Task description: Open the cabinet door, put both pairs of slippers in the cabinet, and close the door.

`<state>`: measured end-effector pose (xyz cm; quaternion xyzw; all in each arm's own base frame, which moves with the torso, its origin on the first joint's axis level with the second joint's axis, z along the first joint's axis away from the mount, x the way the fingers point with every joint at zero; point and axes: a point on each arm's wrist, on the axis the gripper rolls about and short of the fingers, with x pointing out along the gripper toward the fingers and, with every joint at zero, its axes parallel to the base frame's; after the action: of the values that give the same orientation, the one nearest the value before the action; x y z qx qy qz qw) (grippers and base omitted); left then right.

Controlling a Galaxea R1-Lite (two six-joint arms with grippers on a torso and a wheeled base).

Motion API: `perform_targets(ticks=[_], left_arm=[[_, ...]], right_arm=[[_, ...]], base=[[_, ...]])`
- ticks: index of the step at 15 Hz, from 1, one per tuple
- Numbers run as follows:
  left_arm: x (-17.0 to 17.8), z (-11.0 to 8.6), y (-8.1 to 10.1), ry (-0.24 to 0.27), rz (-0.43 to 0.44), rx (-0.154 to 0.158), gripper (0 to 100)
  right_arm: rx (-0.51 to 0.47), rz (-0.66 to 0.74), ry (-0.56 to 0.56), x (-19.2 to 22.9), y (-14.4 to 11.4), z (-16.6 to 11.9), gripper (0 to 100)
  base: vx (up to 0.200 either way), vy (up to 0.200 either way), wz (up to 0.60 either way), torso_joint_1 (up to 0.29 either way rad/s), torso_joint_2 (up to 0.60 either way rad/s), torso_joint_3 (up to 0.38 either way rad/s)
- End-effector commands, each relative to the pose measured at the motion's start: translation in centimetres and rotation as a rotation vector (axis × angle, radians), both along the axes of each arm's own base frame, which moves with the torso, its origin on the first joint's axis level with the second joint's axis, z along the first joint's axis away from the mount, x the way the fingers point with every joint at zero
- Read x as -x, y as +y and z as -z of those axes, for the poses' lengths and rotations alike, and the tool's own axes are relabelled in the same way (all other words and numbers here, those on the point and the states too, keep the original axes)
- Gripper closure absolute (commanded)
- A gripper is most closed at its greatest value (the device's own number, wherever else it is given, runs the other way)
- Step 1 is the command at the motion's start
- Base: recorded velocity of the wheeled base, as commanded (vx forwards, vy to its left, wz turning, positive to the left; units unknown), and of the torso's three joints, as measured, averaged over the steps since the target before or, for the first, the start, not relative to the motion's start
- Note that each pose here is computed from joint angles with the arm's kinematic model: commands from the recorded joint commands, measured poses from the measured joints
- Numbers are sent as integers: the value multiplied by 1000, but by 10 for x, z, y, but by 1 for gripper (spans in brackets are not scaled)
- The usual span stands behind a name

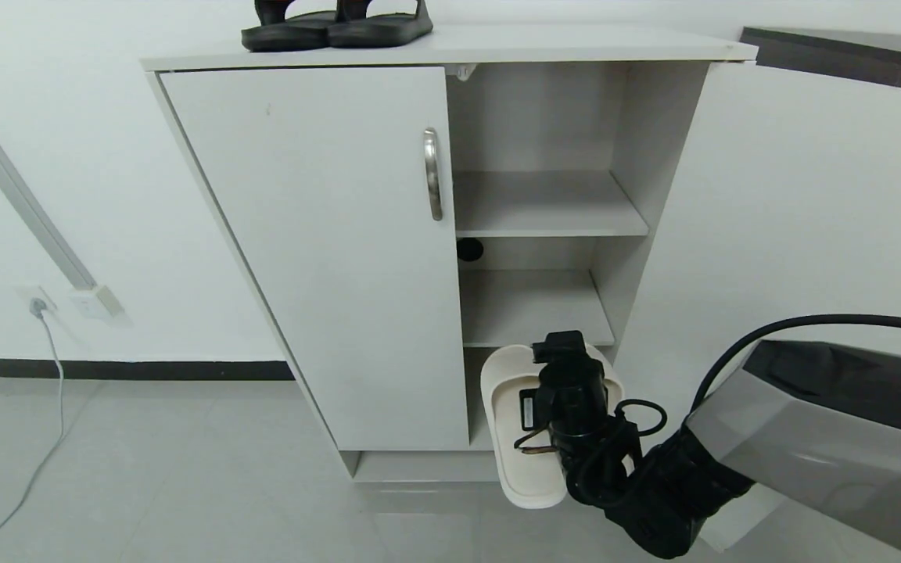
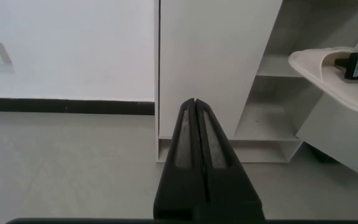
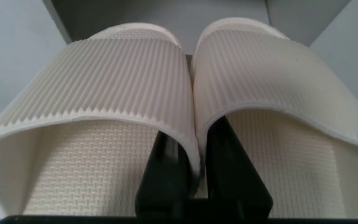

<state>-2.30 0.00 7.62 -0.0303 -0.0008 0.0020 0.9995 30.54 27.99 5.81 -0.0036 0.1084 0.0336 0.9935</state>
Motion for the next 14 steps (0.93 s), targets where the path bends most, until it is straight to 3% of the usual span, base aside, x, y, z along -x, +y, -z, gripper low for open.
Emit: perform_targets(ticks=[1,4,8,14], left_arm=[[0,0,0,0,-1,1,100],[0,0,0,1,-1,1,100],[0,0,0,0,-4,1,100],[0,0,0,0,-4,1,100]], right_arm=[[-3,4,-2,-8,6,14,100],[-26,16,-26,-14,4,10,100],[-51,23,-180,-19,-3,-3,100],[-21,33,-175,-24,-7,9,100]], base=[[0,0,0,7,2,-193],[0,0,0,1,1,-198],[0,0,0,1,1,-56],[0,0,0,0,0,0]])
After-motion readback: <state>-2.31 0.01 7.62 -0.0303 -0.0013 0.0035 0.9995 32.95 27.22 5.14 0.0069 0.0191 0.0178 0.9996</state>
